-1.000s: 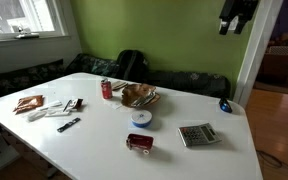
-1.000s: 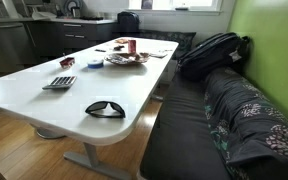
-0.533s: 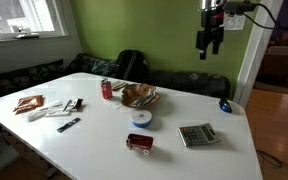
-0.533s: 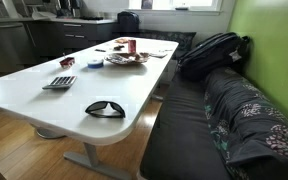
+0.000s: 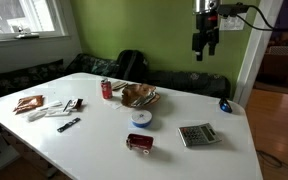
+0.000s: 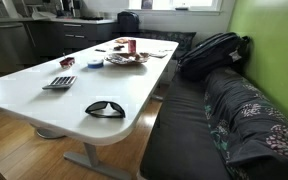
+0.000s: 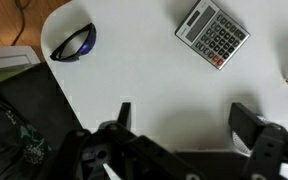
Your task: Pick up the red toy, then place it on the brown object
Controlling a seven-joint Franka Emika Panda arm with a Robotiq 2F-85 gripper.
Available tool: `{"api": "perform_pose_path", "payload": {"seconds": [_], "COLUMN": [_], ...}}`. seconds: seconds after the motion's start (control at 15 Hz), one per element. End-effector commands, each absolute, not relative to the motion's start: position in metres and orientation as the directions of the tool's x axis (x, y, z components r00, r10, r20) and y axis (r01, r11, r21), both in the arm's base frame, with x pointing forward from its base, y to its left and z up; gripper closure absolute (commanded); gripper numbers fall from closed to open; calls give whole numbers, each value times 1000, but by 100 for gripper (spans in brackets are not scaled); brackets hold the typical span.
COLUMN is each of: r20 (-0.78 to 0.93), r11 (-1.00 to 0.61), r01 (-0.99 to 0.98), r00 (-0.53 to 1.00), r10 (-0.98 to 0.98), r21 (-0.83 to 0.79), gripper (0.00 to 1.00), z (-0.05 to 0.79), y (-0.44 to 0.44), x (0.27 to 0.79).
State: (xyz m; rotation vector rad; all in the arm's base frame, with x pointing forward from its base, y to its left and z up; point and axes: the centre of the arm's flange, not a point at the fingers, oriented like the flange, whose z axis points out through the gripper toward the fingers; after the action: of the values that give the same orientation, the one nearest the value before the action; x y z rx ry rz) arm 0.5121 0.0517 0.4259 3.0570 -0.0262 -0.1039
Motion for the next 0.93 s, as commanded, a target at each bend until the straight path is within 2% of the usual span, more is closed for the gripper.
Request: {"api": "perform_pose_path", "payload": {"seconds": [0.0,0.47,0.87], "r20": [-67,-283,-267], "r11": [-996,-948,-800], "r01": [-14,311,600], "r00": [998,917,772], "r10": [-20,282,577], "r21": [83,64,8], "gripper": [0,0,0], "z": [426,323,269], "y": [52,157,279], "x": [512,541,575]}}
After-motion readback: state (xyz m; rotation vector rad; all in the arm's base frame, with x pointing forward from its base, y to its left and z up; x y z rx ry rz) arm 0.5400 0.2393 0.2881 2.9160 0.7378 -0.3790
